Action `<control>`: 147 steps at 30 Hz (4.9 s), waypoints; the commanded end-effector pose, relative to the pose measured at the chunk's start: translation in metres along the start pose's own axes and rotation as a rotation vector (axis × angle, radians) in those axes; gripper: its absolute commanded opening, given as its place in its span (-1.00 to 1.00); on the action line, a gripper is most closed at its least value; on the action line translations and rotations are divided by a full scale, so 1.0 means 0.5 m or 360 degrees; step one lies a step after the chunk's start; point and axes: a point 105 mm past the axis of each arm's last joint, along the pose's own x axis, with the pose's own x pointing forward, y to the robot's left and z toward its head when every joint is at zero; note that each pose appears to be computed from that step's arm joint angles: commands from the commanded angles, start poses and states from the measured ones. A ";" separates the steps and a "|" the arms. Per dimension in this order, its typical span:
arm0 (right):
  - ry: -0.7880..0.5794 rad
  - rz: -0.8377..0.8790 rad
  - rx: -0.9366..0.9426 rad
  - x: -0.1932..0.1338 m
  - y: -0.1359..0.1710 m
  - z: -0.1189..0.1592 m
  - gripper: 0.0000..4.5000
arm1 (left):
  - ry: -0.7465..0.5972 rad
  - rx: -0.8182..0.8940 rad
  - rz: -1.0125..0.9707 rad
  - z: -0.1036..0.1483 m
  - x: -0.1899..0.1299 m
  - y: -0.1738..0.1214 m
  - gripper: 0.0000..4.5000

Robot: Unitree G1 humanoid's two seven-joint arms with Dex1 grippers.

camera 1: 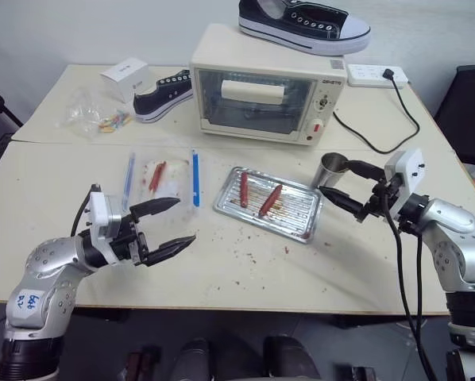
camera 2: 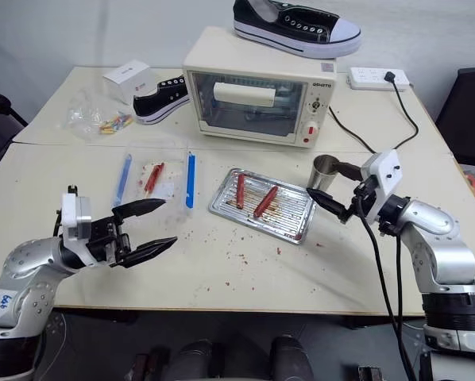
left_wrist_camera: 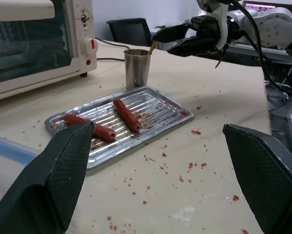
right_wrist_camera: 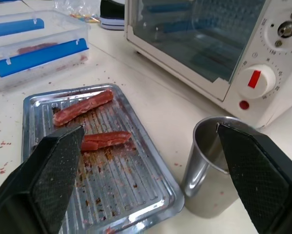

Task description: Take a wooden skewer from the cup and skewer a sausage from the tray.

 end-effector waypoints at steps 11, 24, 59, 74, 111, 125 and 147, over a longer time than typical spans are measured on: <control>-0.0112 -0.0150 -0.0179 -0.067 -0.033 0.060 1.00 | -0.0058 0.0067 0.0020 0.019 0.002 0.002 0.99; -0.0037 -0.0104 -0.0096 -0.034 -0.021 0.020 1.00 | -0.0062 0.0065 -0.0030 0.016 0.016 0.008 0.99; -0.0025 0.0215 -0.0140 0.033 0.039 0.061 1.00 | -0.0064 0.0071 0.0001 0.010 0.021 0.005 0.99; 0.0037 -0.0101 -0.0220 0.017 -0.021 0.070 1.00 | -0.0073 0.0075 -0.0015 0.007 0.030 0.008 0.99; 0.0249 -0.0084 -0.0335 0.030 -0.043 0.041 -0.09 | -0.0081 0.0086 0.0023 -0.003 0.030 0.016 1.00; 0.0241 -0.0074 -0.0353 0.036 -0.047 0.043 -0.77 | -0.0093 0.0095 0.0031 -0.002 0.033 0.015 1.00; 0.0122 -0.0055 -0.0439 0.039 -0.054 0.088 -0.99 | -0.0109 0.0096 0.0035 -0.004 0.037 0.008 1.00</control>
